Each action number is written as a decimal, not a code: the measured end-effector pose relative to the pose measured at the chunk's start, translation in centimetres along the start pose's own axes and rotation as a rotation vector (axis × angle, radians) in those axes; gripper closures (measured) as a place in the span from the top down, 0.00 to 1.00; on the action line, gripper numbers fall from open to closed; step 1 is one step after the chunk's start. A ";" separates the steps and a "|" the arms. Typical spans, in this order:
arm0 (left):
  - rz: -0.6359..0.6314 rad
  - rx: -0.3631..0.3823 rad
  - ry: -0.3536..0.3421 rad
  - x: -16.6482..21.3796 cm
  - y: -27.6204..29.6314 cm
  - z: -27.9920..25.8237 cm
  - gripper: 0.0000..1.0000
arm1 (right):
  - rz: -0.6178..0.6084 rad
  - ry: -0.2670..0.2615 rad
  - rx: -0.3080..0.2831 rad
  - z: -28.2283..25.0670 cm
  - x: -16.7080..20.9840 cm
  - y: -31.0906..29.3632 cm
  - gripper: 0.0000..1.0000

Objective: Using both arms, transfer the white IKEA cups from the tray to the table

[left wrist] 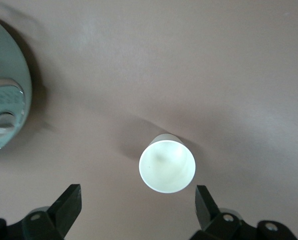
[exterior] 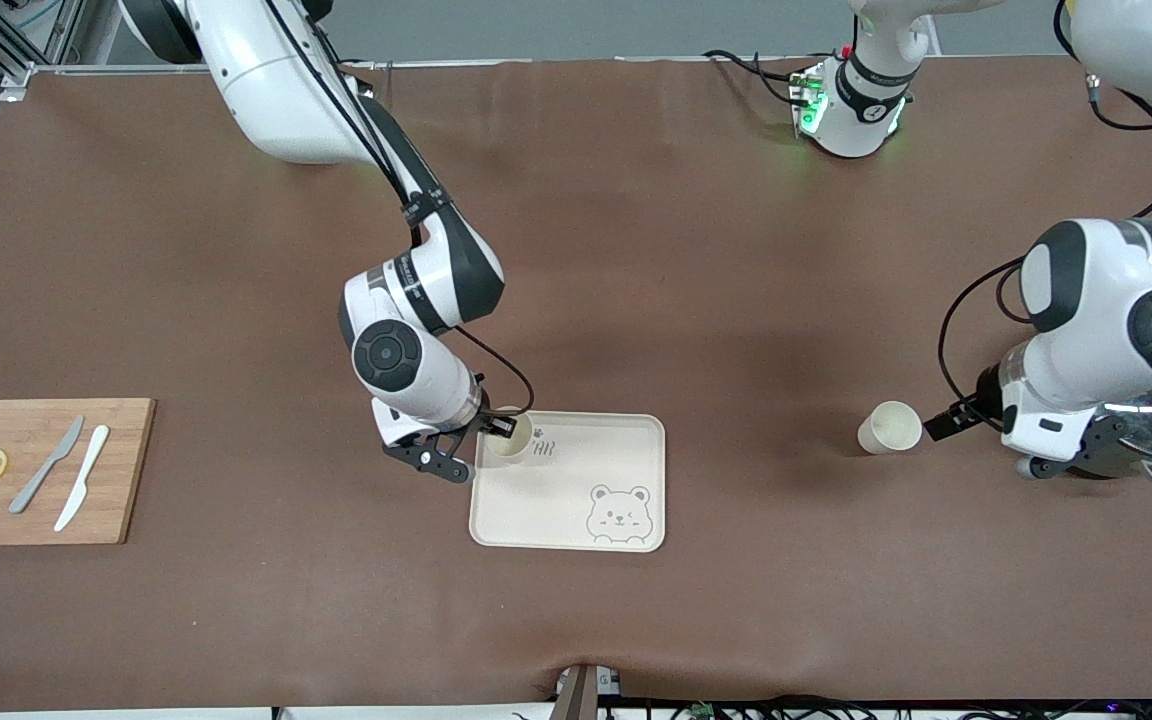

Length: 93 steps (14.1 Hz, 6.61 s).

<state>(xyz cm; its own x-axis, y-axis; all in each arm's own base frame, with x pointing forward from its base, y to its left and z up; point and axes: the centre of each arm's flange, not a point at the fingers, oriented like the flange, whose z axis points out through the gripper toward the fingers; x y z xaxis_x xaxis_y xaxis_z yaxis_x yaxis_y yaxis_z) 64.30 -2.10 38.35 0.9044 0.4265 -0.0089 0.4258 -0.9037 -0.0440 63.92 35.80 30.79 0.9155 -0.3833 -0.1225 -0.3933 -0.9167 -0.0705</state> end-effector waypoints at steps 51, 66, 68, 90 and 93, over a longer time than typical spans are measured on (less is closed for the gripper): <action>0.455 0.014 0.047 -10.8 -0.2 -25.4 1.00 | -0.511 -0.164 -0.107 -17.1 10.0 38.0 1.00; 0.457 0.017 0.039 -11.0 -0.2 -25.4 1.00 | -0.544 -0.086 -0.110 -38.9 3.4 36.7 1.00; 0.456 0.016 0.041 -10.9 -0.3 -25.6 1.00 | -0.527 -0.088 -0.107 -39.5 2.6 38.0 1.00; 0.449 -0.057 0.073 -11.6 -4.9 -27.1 1.00 | -0.512 0.016 -0.080 -36.8 1.2 40.6 1.00; 0.449 -0.060 0.083 -11.6 -4.9 -27.3 1.00 | -0.540 0.019 -0.083 -36.8 0.8 39.2 1.00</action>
<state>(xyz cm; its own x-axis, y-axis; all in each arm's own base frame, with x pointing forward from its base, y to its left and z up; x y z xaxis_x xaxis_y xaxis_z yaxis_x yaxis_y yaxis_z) 52.50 -3.60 65.99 0.9978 -0.0098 0.0659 -0.0101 -0.9999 0.0039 52.32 -4.61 64.36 0.9871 0.1428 -0.0727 0.1402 -0.9893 -0.0403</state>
